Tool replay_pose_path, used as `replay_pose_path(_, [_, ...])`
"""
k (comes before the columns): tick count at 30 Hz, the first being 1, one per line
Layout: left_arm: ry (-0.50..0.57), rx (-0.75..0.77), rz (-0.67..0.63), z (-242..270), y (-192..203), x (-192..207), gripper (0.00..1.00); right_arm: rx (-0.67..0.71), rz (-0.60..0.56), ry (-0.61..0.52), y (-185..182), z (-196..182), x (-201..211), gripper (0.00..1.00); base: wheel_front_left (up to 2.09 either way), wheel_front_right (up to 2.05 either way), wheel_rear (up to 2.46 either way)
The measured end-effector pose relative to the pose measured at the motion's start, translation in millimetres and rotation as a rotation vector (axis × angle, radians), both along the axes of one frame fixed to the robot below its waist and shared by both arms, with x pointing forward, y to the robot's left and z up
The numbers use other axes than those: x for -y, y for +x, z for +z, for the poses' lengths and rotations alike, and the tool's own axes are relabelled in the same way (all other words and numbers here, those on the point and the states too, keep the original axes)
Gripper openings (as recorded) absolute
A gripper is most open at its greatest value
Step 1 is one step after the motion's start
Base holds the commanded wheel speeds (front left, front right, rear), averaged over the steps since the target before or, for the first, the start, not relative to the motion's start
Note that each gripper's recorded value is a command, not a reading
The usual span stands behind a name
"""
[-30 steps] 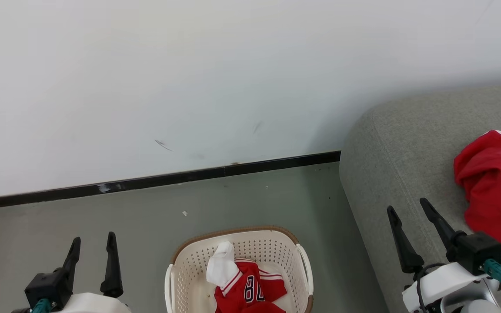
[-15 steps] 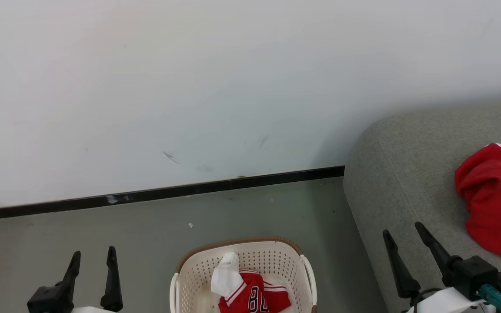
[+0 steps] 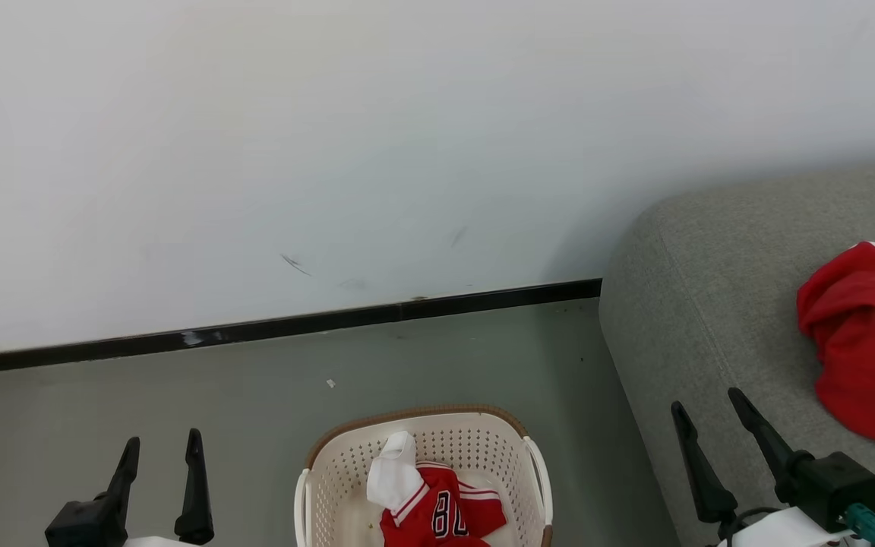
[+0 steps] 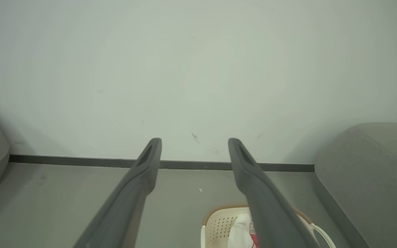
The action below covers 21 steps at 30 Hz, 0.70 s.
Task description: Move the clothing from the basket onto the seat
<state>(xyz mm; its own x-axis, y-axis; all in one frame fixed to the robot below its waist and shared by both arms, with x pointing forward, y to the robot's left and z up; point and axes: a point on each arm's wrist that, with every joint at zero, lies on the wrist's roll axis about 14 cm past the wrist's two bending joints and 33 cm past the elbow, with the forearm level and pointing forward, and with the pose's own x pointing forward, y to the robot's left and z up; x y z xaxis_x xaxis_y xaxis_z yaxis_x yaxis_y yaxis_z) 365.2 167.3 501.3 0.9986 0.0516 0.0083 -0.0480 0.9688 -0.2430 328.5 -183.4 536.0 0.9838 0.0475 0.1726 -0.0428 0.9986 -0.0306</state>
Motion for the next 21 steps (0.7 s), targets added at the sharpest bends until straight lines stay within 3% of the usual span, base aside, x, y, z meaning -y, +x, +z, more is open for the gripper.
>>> replay_pose_path(11, [0.005,-0.007,-0.010,-3.1,3.7,1.1,1.00,-0.003,-0.004,-0.001,2.4,-0.4,0.9,1.00,0.00,0.00,0.00])
replay_pose_path(21, [0.046,-0.020,-0.097,-10.1,13.3,20.5,1.00,-0.004,-0.018,-0.004,6.2,0.3,5.4,1.00,0.00,0.00,0.00])
